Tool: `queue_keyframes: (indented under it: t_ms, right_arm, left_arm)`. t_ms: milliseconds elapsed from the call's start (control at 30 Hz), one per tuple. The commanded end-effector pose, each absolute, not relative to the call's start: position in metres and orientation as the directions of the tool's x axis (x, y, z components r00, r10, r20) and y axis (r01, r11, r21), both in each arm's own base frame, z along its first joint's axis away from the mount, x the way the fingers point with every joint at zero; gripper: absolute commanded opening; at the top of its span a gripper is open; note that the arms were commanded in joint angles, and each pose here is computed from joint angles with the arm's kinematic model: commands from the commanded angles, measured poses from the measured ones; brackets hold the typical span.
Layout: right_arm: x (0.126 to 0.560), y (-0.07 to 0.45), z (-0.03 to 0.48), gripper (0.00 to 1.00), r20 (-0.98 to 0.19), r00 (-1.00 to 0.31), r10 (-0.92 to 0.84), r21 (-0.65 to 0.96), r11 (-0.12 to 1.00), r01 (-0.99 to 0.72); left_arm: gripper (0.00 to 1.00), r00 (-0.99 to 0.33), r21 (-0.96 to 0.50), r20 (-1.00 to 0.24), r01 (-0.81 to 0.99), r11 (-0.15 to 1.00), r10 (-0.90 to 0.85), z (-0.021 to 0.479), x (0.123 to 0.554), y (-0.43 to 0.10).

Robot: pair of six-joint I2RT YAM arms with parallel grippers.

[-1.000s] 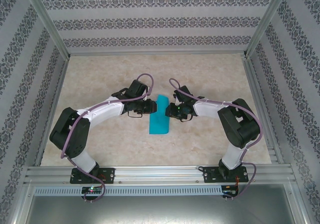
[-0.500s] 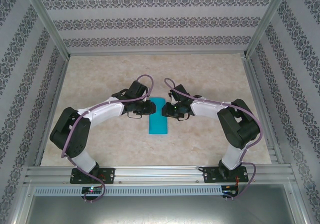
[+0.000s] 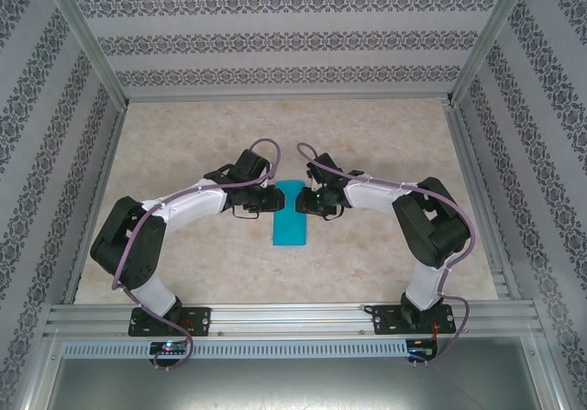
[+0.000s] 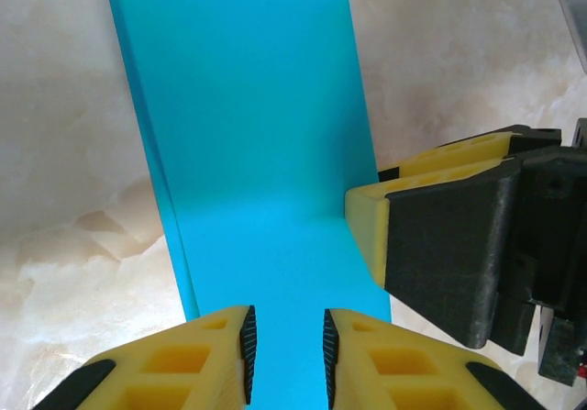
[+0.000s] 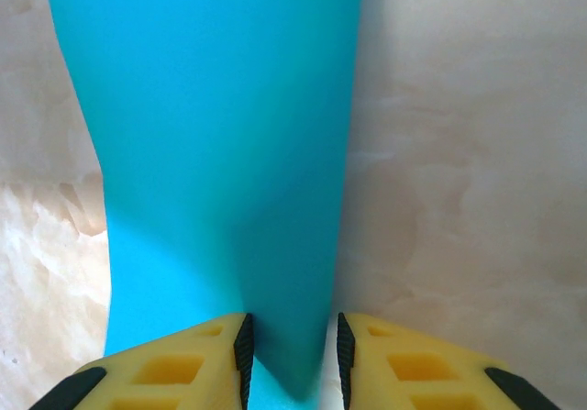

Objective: Fold a paper plane with a square sheet of paper (pick it up from the middle)
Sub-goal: Fold the square sheet of paper in half at the center of the table.

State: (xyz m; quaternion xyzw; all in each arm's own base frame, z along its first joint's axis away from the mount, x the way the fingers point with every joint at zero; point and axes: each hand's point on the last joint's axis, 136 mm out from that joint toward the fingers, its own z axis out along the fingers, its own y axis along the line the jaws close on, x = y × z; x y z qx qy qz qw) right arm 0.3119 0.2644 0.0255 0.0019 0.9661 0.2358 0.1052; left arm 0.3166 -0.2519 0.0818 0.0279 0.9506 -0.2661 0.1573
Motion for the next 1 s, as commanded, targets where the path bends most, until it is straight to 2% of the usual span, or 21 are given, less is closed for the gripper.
queue_keyframes:
  t_ms: [0, 967]
  right_arm:
    - [0.311, 0.267, 0.021, 0.33, -0.192, -0.980, 0.047, 0.429, 0.902, -0.041]
    - [0.315, 0.265, 0.013, 0.32, -0.163, -0.980, 0.117, 0.426, 0.904, 0.037]
  left_arm:
    - [0.29, -0.955, -0.501, -0.295, 0.130, 0.856, -0.027, 0.072, 0.314, -0.250]
    - [0.29, -0.951, -0.474, -0.305, 0.112, 0.874, -0.044, 0.075, 0.310, -0.239]
